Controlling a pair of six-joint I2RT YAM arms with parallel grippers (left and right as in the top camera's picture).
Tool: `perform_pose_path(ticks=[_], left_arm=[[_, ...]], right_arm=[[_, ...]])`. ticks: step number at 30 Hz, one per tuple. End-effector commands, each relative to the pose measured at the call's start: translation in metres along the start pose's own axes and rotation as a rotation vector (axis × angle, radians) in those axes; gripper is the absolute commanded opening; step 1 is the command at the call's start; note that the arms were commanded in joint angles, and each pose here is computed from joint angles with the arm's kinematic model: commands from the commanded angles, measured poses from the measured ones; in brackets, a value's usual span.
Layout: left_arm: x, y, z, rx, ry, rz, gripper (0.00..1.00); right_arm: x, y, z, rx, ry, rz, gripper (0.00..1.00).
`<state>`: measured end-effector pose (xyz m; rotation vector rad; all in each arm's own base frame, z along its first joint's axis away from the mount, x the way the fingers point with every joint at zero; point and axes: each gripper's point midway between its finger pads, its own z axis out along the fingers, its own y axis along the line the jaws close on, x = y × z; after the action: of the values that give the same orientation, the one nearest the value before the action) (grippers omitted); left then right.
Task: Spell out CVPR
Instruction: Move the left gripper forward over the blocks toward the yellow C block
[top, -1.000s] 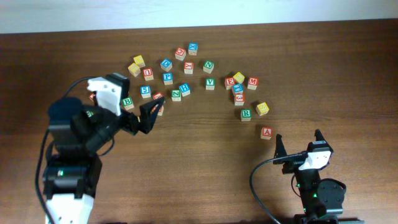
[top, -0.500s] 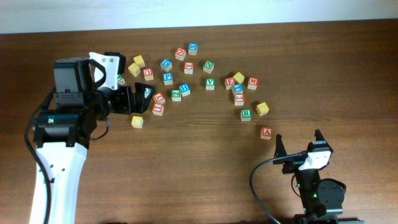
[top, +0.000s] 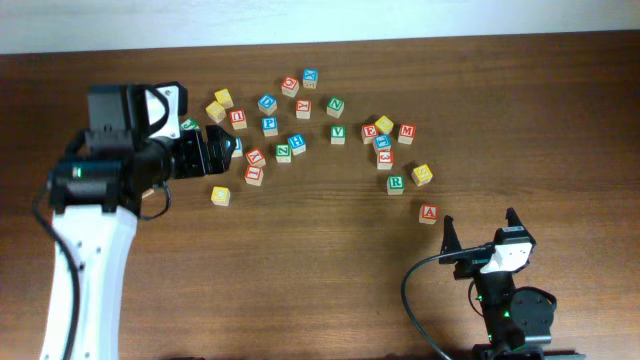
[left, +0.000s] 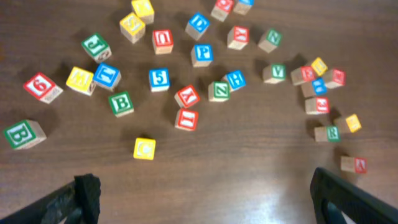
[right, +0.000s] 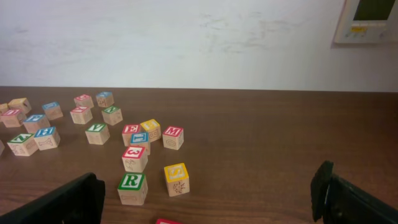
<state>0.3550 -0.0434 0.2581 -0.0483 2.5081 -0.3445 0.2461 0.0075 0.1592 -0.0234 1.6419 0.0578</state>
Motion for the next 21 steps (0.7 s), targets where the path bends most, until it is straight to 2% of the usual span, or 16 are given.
perform_pose_path(ticks=[1, 10, 12, 15, 21], left_arm=[[-0.013, 0.005, 0.013, -0.024, 0.038, -0.013, 0.99], [-0.015, -0.009, 0.028, 0.071, 0.059, -0.017, 0.99], [-0.016, 0.0, 0.031, 0.02, 0.054, -0.022, 0.99], [-0.014, 0.024, 0.039, -0.112, 0.067, -0.105, 0.99], [0.0, 0.017, 0.075, -0.103, 0.16, -0.087, 0.99]], right_arm=[[0.003, -0.003, 0.0, 0.012, 0.004, -0.003, 0.98], [0.003, -0.003, 0.0, 0.012, 0.004, -0.003, 0.98], [0.002, -0.003, 0.0, 0.012, 0.003, -0.003, 0.98], [0.003, -0.003, 0.0, 0.012, 0.004, -0.003, 0.98], [0.002, -0.003, 0.0, 0.012, 0.003, -0.003, 0.98]])
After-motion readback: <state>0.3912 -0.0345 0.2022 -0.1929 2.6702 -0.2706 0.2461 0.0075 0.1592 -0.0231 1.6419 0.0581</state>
